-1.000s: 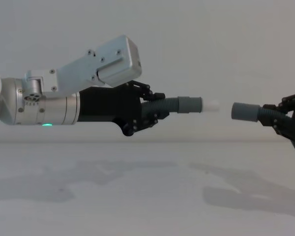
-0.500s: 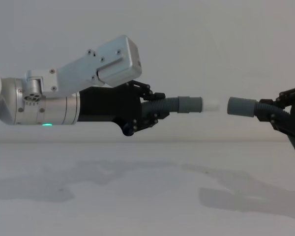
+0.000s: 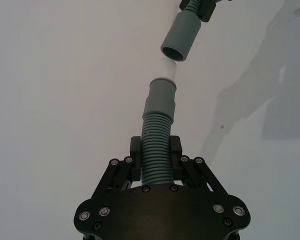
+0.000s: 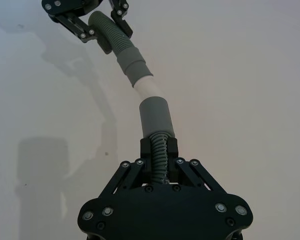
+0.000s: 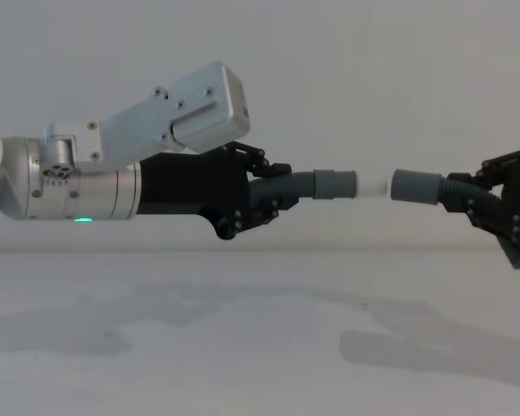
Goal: Use both hands to pick up one end of the pipe from the table, align the ends, and insert them.
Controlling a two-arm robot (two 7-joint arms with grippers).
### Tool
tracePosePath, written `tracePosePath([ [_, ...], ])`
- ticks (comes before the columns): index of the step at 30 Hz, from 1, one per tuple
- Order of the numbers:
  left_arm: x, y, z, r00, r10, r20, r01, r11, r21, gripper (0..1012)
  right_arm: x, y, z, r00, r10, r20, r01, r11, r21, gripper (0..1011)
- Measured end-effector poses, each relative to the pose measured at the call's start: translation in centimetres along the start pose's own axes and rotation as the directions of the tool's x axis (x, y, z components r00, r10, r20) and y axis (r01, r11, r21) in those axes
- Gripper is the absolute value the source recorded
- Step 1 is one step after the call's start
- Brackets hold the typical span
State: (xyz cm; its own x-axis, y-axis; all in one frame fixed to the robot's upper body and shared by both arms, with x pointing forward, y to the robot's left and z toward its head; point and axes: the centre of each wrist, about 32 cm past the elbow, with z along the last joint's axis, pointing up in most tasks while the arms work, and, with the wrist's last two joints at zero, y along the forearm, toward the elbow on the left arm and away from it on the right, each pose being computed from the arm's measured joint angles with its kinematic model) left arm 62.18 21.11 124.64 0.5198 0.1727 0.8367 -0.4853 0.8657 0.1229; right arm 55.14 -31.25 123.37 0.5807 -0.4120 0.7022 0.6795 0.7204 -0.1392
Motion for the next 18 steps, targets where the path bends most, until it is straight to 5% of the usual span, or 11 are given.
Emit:
tracePosePath([
  [18,0.0,0.0,0.0,1.0,0.0,0.0,0.0,1.0,0.0,313,0.17,0.78,0.22,1.0,-0.011,0.0,0.011,1.0,-0.002,156],
])
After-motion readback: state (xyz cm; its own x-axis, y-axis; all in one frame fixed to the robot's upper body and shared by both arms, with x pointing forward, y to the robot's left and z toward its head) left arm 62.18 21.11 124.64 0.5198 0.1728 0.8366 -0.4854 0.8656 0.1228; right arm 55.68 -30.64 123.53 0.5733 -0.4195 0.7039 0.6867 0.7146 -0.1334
